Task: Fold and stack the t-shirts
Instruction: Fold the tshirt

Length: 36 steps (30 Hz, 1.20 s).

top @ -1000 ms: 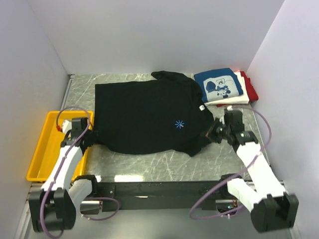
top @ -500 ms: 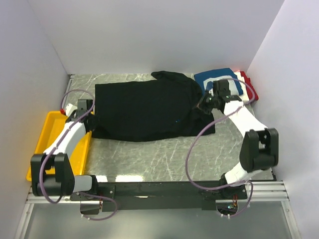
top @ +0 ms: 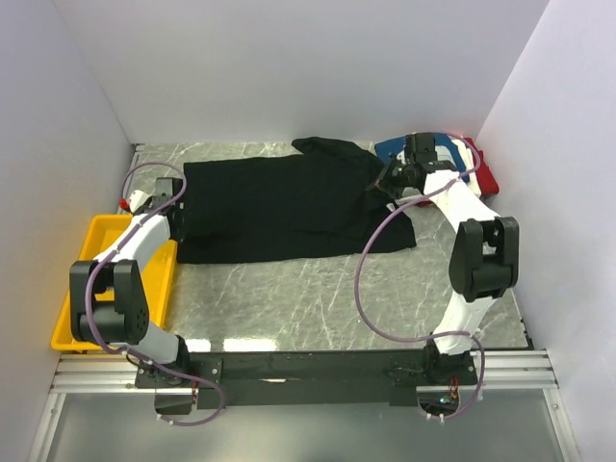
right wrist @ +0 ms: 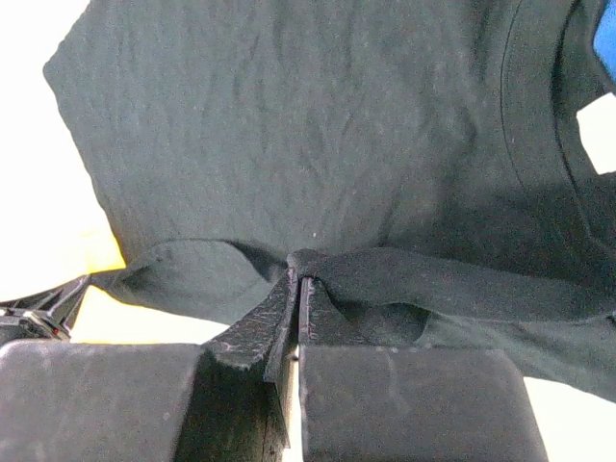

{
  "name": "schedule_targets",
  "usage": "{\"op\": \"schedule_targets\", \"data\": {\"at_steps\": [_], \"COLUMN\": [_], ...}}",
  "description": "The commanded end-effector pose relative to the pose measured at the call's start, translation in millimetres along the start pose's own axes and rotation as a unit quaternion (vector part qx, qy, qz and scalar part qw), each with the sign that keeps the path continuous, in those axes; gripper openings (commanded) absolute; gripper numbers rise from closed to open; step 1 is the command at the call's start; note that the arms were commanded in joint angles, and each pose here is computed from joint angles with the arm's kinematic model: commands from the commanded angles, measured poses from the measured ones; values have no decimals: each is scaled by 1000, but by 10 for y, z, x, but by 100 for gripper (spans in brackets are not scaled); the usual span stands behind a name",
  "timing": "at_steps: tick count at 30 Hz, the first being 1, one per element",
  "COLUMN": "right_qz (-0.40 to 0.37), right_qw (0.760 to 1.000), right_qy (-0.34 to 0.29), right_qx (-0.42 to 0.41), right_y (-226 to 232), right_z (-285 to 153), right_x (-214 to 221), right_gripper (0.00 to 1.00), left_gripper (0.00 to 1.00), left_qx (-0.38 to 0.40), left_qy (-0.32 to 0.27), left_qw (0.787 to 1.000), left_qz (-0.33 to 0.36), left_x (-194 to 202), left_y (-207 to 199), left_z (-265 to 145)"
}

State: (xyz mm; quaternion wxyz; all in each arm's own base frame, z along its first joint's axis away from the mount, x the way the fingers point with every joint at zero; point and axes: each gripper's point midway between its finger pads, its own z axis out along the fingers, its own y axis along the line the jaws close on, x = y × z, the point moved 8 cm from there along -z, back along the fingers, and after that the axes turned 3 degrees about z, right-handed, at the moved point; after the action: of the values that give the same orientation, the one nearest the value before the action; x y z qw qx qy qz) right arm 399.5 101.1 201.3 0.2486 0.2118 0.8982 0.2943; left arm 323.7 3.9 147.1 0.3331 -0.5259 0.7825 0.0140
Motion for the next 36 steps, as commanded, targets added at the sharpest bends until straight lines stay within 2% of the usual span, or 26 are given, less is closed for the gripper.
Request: {"op": "schedule_targets", "data": {"at_steps": [1, 14, 29, 30, 31, 33, 35, 36], "right_qz": [-16, 4, 6, 2, -2, -4, -11, -14], "right_qw": [1000, 999, 999, 999, 999, 999, 999, 999], "right_qy": [-15, -35, -7, -7, -7, -1, -6, -8], "right_qx": [-22, -19, -42, -41, -43, -43, -42, -43], "right_y": [87, -109, -119, -125, -97, -108, -94, -76], "right_z": [-24, -53, 191, 197, 197, 243, 233, 221], "right_x": [-187, -322, -390, -404, -430, -444, -482, -488], "right_gripper": [0, 0, 0, 0, 4, 20, 30, 38], "left_gripper": [1, 1, 1, 6, 11, 32, 51, 57], "left_qx": [1, 0, -1, 6, 9, 21, 33, 41], "left_qy": [-26, -24, -23, -27, -26, -32, -36, -39], "left_qw": [999, 999, 999, 999, 999, 999, 998, 998], "left_qz": [-18, -24, -34, -36, -35, -36, -39, -40], "left_x": [-139, -202, -254, -277, -276, -313, -332, -355], "left_y": [-103, -89, -99, -112, -109, -126, -137, -145], "left_z": [-10, 107, 205, 199, 197, 159, 127, 79]}}
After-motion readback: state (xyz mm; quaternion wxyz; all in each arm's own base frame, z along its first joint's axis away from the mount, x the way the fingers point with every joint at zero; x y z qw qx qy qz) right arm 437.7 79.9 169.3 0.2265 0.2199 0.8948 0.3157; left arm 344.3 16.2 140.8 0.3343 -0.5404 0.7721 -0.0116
